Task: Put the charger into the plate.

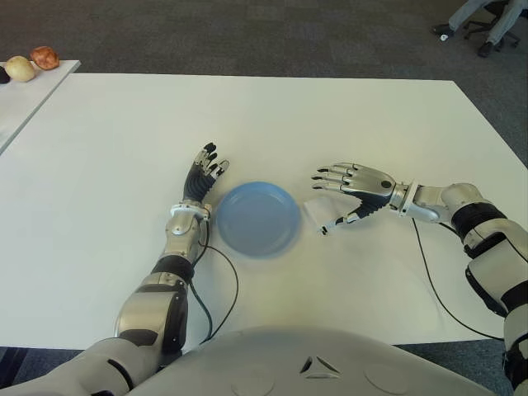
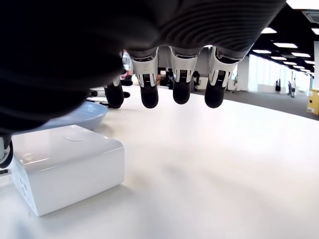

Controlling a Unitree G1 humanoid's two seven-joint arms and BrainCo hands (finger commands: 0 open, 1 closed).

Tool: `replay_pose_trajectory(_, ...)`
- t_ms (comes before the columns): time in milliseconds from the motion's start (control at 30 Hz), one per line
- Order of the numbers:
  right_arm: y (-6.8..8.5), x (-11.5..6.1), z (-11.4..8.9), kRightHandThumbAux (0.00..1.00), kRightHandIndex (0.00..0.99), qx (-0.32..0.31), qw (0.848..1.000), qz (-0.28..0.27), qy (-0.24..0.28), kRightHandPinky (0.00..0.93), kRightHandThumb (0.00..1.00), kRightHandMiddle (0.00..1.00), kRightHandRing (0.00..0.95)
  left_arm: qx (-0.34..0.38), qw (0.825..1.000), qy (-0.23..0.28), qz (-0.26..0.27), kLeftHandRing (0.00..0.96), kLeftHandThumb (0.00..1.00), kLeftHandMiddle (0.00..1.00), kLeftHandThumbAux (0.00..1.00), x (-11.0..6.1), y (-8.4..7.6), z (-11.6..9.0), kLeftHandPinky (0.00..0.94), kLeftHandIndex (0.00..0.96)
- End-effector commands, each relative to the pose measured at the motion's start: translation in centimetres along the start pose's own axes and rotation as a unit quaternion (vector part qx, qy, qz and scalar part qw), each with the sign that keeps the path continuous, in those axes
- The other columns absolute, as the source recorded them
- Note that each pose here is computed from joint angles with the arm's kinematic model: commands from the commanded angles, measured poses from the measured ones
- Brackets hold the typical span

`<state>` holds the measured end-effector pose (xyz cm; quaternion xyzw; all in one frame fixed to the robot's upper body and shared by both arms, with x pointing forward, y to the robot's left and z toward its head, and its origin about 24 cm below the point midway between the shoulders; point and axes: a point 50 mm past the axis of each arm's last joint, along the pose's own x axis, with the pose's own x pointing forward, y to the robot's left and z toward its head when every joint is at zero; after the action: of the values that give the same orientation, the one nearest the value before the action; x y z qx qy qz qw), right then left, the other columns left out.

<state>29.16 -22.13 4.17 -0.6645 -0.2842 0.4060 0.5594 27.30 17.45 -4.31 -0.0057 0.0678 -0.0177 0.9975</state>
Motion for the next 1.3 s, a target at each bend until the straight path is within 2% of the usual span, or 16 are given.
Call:
replay_pose_trajectory(33, -0.42, -0.48, -0.15, 0.289, 0.0, 0.002, 1.0, 0.001, -0.004, 0.0, 0.18, 0.0, 0.0, -0.002, 0.994, 0.106, -0.005, 0.045, 0.0, 0.045, 0.569, -2.45, 0.11, -3.94, 0.072, 0.041)
replay_pose_trajectory(533, -0.37, -1.04, -0.1, 0.275, 0.0, -0.004, 1.0, 0.003, -0.01, 0.0, 0.181, 0.0, 0.0, -0.002, 0.993, 0.116, -0.007, 0.05, 0.0, 0.048, 0.58, -2.36, 0.25, -4.04, 0.075, 0.036)
replay_pose_trajectory(1300, 0.27, -0.51, 0.54, 0.273, 0.0, 0.013, 1.0, 0.008, -0.014, 0.0, 0.186, 0.0, 0.0, -0.006, 0.993, 0.113, -0.014, 0.059, 0.0, 0.053, 0.596, -2.57, 0.12, -4.12, 0.089, 0.042)
